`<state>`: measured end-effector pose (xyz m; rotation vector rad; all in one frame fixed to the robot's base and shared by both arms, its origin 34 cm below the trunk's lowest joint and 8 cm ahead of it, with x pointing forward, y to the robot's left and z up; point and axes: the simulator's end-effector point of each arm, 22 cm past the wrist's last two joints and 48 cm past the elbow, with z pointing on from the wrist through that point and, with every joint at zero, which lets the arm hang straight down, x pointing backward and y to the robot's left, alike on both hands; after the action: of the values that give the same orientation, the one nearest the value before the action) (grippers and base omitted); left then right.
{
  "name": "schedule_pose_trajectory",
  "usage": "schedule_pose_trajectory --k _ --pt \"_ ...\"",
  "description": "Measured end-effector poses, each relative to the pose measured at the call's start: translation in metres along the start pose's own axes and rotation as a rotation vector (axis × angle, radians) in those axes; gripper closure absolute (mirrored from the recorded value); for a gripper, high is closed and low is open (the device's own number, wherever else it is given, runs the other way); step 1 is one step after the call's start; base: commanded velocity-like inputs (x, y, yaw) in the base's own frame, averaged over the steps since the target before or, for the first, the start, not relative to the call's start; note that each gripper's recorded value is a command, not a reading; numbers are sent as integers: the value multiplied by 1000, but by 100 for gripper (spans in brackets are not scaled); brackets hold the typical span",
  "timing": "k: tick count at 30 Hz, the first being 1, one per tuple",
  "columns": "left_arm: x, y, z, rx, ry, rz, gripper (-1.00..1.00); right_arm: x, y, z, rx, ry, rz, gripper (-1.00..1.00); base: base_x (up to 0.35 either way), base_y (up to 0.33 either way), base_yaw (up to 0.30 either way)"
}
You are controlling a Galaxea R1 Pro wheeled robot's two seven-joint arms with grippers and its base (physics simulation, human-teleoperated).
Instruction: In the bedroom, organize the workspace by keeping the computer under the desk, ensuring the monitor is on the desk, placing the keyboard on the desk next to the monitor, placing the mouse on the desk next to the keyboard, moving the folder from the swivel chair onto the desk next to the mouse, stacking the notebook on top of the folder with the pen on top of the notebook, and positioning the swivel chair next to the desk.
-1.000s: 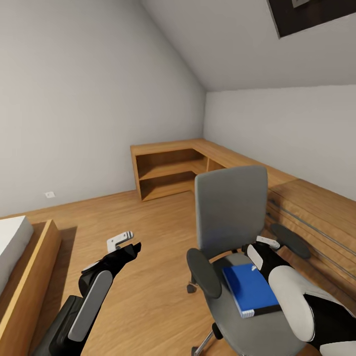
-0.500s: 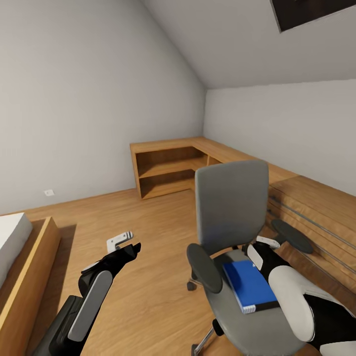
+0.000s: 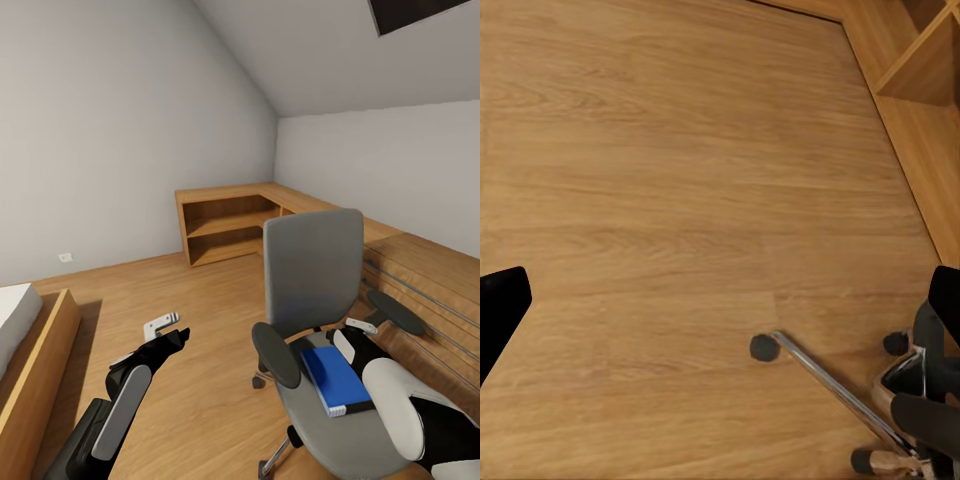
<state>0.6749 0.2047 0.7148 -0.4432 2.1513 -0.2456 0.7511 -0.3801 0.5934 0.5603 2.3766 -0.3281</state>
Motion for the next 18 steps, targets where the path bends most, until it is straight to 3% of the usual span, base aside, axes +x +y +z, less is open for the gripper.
schedule_pose_trajectory --k 18 --pt "10 0 2 -3 19 -1 -100 -7 -3 0 9 -24 -10 -100 0 0 0"
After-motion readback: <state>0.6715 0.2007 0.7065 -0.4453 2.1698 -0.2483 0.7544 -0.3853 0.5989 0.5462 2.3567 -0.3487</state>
